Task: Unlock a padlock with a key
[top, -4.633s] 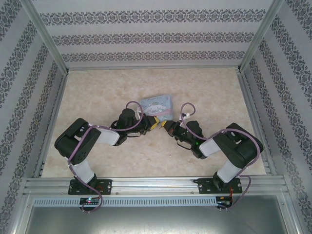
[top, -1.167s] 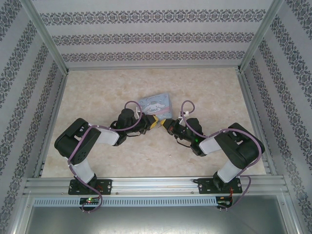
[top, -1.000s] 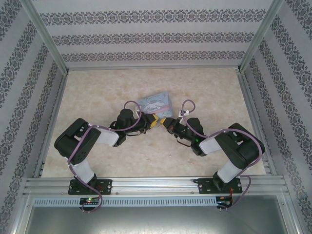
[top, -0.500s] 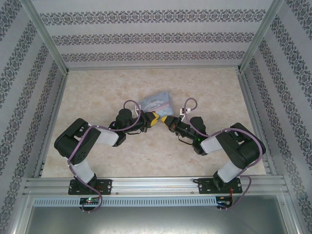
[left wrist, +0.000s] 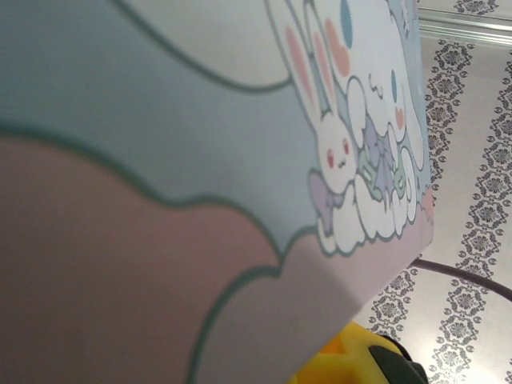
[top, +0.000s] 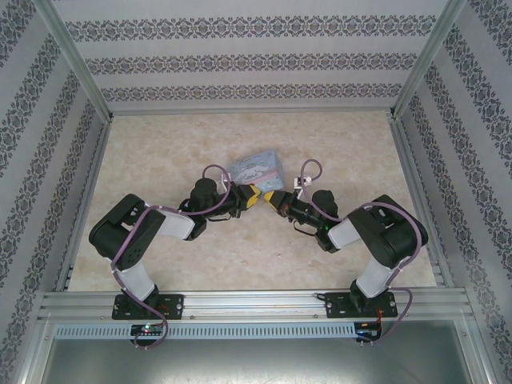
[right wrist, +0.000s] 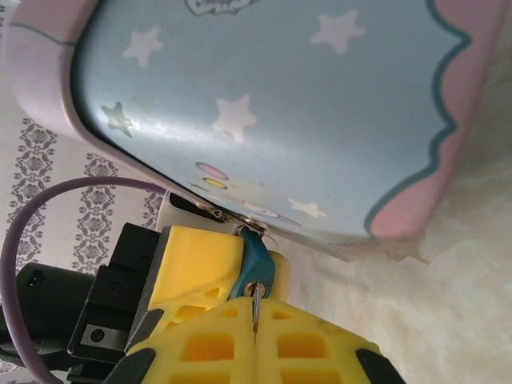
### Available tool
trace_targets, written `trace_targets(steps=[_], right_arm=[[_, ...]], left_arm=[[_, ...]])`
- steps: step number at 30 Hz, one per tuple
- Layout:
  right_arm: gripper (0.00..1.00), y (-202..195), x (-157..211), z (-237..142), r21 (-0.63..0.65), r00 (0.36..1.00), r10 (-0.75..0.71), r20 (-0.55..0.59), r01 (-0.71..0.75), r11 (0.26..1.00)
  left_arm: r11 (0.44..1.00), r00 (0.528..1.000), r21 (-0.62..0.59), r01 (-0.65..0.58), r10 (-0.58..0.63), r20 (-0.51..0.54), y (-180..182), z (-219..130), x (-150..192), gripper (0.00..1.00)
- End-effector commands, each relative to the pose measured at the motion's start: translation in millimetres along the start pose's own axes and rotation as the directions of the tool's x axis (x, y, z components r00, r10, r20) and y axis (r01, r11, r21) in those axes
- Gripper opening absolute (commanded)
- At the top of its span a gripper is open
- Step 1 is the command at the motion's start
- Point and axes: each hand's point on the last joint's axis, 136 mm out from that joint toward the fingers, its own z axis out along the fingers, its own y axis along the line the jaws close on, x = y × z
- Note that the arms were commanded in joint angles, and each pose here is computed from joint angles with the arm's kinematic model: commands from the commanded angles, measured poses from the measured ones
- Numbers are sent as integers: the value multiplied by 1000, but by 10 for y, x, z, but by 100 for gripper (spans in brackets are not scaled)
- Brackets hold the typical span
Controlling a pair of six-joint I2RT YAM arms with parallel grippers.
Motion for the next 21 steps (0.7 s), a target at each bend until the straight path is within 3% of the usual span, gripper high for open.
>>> trace_targets(steps=[1, 21], right_arm=[[0, 48, -115, 88, -16, 999, -40, 14, 40, 999], [0, -215, -255, 111, 70, 981, -194, -28, 196, 978]], left_arm=[[983, 982, 142, -113, 132, -133, -534, -18, 348, 0], [987, 981, 100, -130, 142, -129, -389, -17, 339, 0]])
